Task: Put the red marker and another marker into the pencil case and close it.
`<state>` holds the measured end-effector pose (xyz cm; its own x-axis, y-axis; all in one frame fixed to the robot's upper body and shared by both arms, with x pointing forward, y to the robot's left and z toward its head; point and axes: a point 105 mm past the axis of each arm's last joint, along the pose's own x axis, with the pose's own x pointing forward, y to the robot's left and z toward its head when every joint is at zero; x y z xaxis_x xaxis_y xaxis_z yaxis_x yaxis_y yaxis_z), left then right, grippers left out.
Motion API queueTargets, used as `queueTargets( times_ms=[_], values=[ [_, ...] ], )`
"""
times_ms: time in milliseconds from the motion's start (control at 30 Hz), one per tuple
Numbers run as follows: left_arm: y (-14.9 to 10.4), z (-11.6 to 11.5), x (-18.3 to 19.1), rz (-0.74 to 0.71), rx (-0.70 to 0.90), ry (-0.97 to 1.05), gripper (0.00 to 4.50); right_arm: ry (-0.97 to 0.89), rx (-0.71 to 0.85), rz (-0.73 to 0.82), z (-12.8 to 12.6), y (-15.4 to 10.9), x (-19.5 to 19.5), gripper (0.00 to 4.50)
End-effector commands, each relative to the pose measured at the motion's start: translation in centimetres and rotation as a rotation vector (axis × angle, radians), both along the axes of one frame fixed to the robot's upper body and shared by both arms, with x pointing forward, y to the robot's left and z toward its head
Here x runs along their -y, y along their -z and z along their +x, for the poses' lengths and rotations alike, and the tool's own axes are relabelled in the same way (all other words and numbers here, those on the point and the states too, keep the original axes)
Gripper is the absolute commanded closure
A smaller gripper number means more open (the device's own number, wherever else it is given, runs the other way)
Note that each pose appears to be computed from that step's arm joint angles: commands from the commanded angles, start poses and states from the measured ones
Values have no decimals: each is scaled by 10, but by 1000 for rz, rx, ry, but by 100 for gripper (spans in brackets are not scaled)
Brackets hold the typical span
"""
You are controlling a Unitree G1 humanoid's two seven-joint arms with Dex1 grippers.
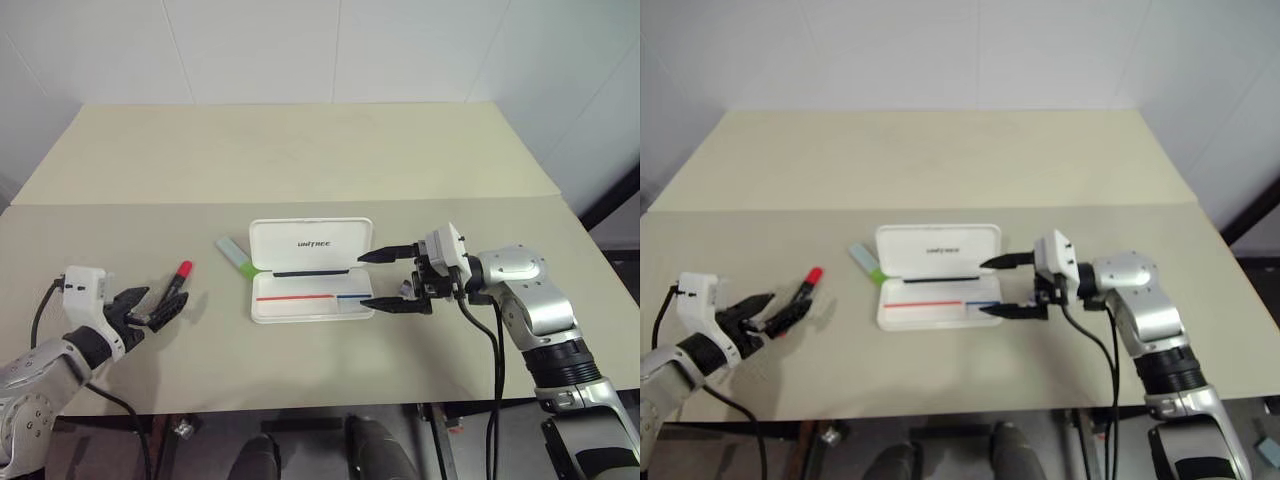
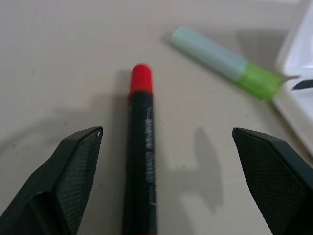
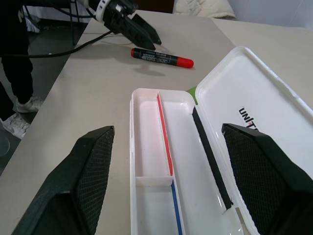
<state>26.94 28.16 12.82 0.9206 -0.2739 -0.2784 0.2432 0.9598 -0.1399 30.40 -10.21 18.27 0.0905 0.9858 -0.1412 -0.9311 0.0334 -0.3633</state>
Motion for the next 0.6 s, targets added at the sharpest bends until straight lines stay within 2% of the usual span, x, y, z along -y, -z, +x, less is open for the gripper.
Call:
queueTargets(
  times_ms=[33,300,400,600],
  values=[
    [3,4,-4,34,-33,-1,0,21,44,23,1,-11,5,3],
    [16,12,-9,75,-117,5,0,29,44,22,2,-11,5,3],
    [23,18,-12,106,-156,8,61,35,46,24,2,-11,6,0],
    [23,24,-9,114,-159,34,254,43,48,27,3,-12,6,0]
  ],
)
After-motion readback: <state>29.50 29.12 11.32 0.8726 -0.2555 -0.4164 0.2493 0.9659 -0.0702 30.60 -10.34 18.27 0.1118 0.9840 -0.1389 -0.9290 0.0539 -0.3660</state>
